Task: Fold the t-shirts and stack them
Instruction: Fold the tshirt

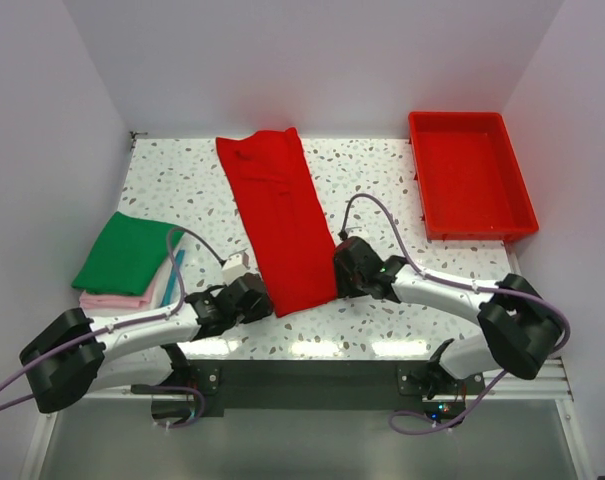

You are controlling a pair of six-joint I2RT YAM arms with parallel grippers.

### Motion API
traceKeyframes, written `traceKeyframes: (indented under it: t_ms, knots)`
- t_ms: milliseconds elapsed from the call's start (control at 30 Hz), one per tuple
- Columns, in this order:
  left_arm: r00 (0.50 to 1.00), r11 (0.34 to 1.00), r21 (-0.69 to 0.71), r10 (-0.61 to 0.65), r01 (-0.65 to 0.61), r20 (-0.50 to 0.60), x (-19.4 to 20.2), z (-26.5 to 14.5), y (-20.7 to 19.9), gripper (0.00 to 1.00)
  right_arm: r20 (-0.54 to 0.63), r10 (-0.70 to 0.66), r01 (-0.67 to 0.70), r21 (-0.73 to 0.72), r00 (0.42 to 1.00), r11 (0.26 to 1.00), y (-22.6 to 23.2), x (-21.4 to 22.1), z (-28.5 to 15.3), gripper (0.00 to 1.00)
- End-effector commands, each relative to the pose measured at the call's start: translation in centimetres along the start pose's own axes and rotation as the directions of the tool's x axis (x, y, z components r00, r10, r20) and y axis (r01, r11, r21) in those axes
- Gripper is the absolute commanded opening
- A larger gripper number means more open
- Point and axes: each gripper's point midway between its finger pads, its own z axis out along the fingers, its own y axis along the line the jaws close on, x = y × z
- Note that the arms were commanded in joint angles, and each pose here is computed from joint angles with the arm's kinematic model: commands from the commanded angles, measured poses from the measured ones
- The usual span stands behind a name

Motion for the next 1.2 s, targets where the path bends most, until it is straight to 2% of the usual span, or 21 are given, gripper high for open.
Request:
traceKeyframes:
  t_ms: [0,533,733,867,933,967,1067,1167]
  knots:
    - [0.998,0.999,0.044,-0.025,0.023,0.059,-1.5,-0.1,-2.2,0.48,0.065,-0.033,0.027,0.093,0.997,0.995,-0.7,-2.1,0.0,0.49]
    - [0.998,0.998,0.05,0.037,-0.039,0.044,-1.4,0.3,-3.8,0.47,0.039,-0.115,0.11,0.111,0.993,0.988,0.8,-2.2,0.8,0.42]
    - [0.998,0.998,0.031,0.045,-0.046,0.037,-1.3,0.5,-3.5,0.42,0.025,-0.112,0.108,0.126,0.993,0.986,0.7,-1.9,1.4,0.32]
    - [0.998,0.998,0.022,0.052,-0.052,0.027,-1.1,0.5,-3.4,0.33,0.031,-0.108,0.103,0.132,0.994,0.986,0.6,-2.0,1.2,0.17]
    - [0.998,0.998,0.021,0.054,-0.054,0.025,-1.0,0.5,-3.3,0.28,0.033,-0.106,0.101,0.136,0.994,0.986,0.5,-2.1,1.1,0.13]
    - [0.998,0.998,0.02,0.058,-0.058,0.023,-0.9,0.6,-3.2,0.21,0.039,-0.104,0.098,0.136,0.994,0.986,0.5,-2.2,0.9,0.11]
    - [0.998,0.998,0.019,0.065,-0.065,0.012,-0.7,0.6,-3.1,0.12,0.043,-0.103,0.096,0.144,0.994,0.985,0.2,-2.3,0.6,0.07]
    - [0.997,0.997,0.013,0.077,-0.077,0.002,-0.4,0.7,-2.9,0.06,0.048,-0.096,0.088,0.143,0.994,0.986,0.1,-2.3,0.1,0.05]
